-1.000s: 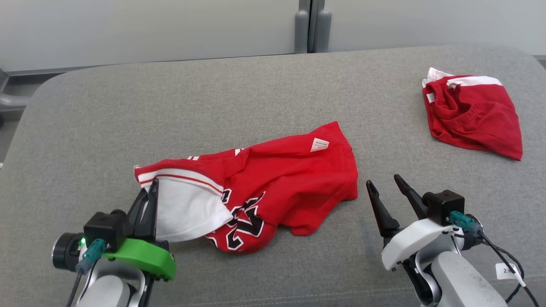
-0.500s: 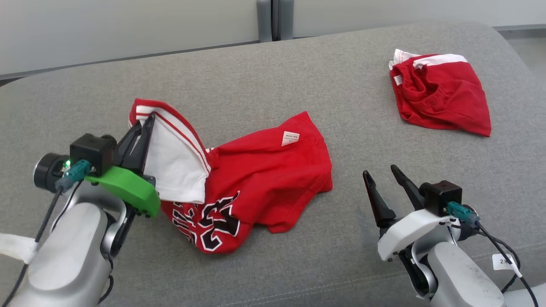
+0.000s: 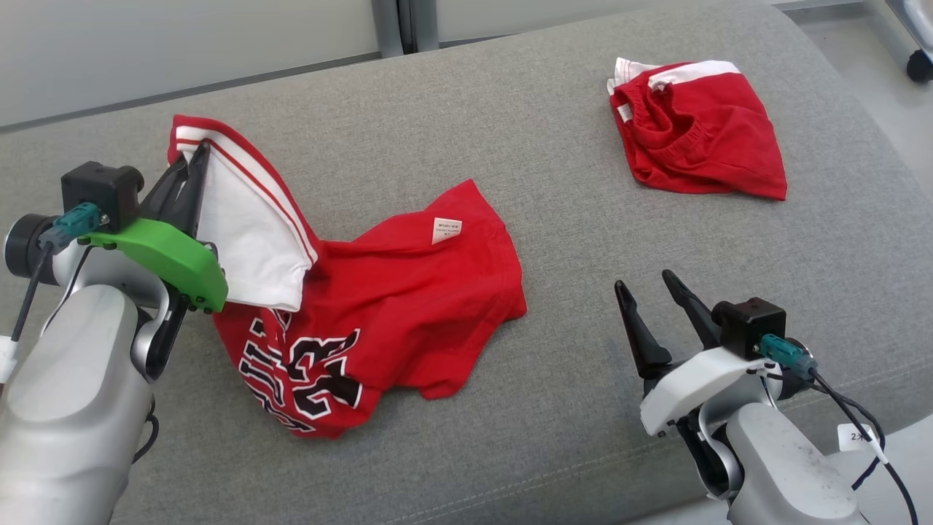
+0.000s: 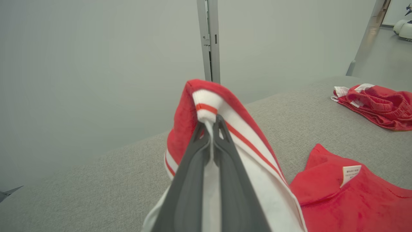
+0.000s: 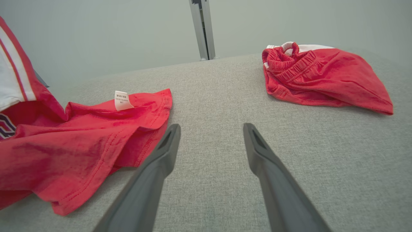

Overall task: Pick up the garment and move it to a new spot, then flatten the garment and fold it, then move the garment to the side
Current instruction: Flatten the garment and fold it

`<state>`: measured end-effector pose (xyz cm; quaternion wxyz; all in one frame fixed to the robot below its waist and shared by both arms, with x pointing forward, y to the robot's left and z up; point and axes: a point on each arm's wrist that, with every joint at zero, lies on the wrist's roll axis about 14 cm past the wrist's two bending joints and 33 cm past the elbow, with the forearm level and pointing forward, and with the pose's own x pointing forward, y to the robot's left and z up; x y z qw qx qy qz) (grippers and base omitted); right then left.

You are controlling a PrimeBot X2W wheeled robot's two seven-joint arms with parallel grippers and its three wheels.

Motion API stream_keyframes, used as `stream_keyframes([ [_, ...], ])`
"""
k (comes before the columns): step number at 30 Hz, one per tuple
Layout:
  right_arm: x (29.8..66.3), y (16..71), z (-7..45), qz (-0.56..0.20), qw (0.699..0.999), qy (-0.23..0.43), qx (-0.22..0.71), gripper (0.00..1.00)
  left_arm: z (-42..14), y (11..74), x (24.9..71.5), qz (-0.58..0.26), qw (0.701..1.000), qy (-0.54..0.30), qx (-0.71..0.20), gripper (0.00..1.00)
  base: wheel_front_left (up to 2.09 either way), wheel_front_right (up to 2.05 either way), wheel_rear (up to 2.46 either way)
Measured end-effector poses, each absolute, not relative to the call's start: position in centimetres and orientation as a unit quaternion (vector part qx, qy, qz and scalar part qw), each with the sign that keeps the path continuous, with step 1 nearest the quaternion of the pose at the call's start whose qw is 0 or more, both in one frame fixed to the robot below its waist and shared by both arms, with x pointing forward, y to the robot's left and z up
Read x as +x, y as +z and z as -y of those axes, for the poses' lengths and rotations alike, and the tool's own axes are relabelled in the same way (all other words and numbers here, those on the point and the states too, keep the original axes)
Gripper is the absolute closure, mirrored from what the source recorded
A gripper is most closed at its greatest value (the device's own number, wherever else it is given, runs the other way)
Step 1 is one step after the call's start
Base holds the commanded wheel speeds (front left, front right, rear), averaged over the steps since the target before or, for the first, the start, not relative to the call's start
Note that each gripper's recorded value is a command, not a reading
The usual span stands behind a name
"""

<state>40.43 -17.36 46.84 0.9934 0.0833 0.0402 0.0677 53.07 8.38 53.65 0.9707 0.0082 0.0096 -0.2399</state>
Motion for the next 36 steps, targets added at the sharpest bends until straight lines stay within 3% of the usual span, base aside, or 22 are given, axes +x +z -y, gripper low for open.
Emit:
stream_keyframes([
  [6, 40.3, 46.6, 17.9, -0.042, 0.994, 0.059, 0.083, 0.00, -8.2, 51.7, 53.9, -0.032, 0.972, -0.233, -0.001, 1.00, 0.00, 0.00, 0.00],
  [7, 40.3, 46.6, 18.0, -0.043, 0.994, 0.059, 0.083, 0.00, -8.2, 51.1, 53.8, -0.039, 0.972, -0.233, 0.002, 0.78, 0.00, 0.00, 0.00],
  [8, 40.3, 46.6, 18.0, -0.043, 0.994, 0.058, 0.083, 0.00, -8.2, 50.6, 53.8, -0.045, 0.971, -0.233, 0.003, 0.31, 0.00, 0.00, 0.00],
  [9, 40.3, 46.6, 18.0, -0.043, 0.994, 0.058, 0.083, 0.00, -8.2, 50.3, 53.7, -0.048, 0.972, -0.232, 0.003, 0.00, 0.00, 0.00, 0.00],
  [17, 40.6, 46.7, 17.7, -0.041, 0.994, 0.063, 0.083, 0.00, -9.8, 50.1, 53.4, -0.048, 0.975, -0.218, 0.015, 0.00, 0.00, 0.00, 0.00],
  [22, 40.7, 47.0, 16.9, -0.038, 0.993, 0.074, 0.084, 0.00, -11.0, 52.8, 53.0, -0.004, 0.979, -0.202, 0.008, 0.00, 0.00, 0.00, 0.00],
  [36, 40.9, 47.7, 13.8, -0.031, 0.989, 0.117, 0.087, 0.00, -14.1, 54.8, 46.3, 0.067, 0.988, -0.141, 0.006, 0.00, 0.00, 0.00, 0.00],
])
